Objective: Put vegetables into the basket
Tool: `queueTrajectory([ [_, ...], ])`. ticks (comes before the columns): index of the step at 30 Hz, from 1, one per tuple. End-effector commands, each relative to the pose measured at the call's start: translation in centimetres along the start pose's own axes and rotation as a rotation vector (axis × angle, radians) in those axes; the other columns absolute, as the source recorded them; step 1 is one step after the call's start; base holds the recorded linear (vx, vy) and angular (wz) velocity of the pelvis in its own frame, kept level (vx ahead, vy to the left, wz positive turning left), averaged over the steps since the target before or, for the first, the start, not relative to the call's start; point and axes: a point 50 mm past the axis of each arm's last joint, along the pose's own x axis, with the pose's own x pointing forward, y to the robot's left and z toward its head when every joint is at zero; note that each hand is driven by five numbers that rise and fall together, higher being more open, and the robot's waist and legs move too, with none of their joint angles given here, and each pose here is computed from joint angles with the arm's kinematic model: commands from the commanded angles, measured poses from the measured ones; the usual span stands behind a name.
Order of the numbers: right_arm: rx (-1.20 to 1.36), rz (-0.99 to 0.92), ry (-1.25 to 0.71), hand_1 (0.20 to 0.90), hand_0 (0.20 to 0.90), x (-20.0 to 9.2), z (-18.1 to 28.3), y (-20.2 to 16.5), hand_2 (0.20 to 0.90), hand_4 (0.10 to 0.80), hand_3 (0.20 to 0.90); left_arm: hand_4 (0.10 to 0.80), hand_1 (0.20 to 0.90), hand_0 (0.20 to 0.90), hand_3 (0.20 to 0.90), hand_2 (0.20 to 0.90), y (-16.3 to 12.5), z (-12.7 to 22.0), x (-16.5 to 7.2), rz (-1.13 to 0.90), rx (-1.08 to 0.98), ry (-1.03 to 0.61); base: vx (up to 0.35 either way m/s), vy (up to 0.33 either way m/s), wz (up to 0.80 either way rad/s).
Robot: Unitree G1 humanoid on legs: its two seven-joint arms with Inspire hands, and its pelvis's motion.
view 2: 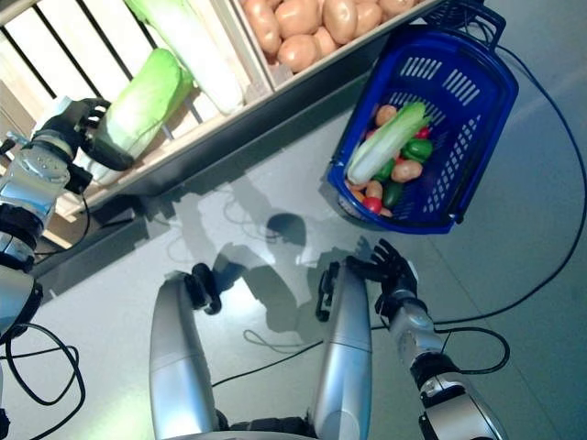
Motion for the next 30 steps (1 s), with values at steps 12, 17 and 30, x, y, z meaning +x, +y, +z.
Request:
queueTrajectory([
  [12, 0.161, -0.095, -0.173, 0.9, 0.9, 1.2, 4.1, 1.3, 0.9, 0.8, 0.9, 0.4, 0.3, 0.3, 0.3, 0.3, -5.9, -4.2, -1.1, 0.127, -0.093, 0.231, -0.027, -0.028, -0.02],
  [17, 0.204, -0.094, -0.149, 0.9, 0.9, 1.2, 3.7, 1.1, 0.9, 0.8, 0.9, 0.4, 0.3, 0.3, 0.3, 0.3, -5.6, -4.9, -1.2, 0.153, -0.125, 0.243, 0.014, 0.017, -0.1],
  [30, 0.194, -0.049, -0.201, 0.9, 0.9, -1.0, 1.5, 1.0, 0.9, 0.8, 0.9, 0.4, 0.3, 0.3, 0.3, 0.3, -6.8, -9.8, -3.4, 0.083, -0.24, 0.249, 0.101, 0.007, -0.07],
])
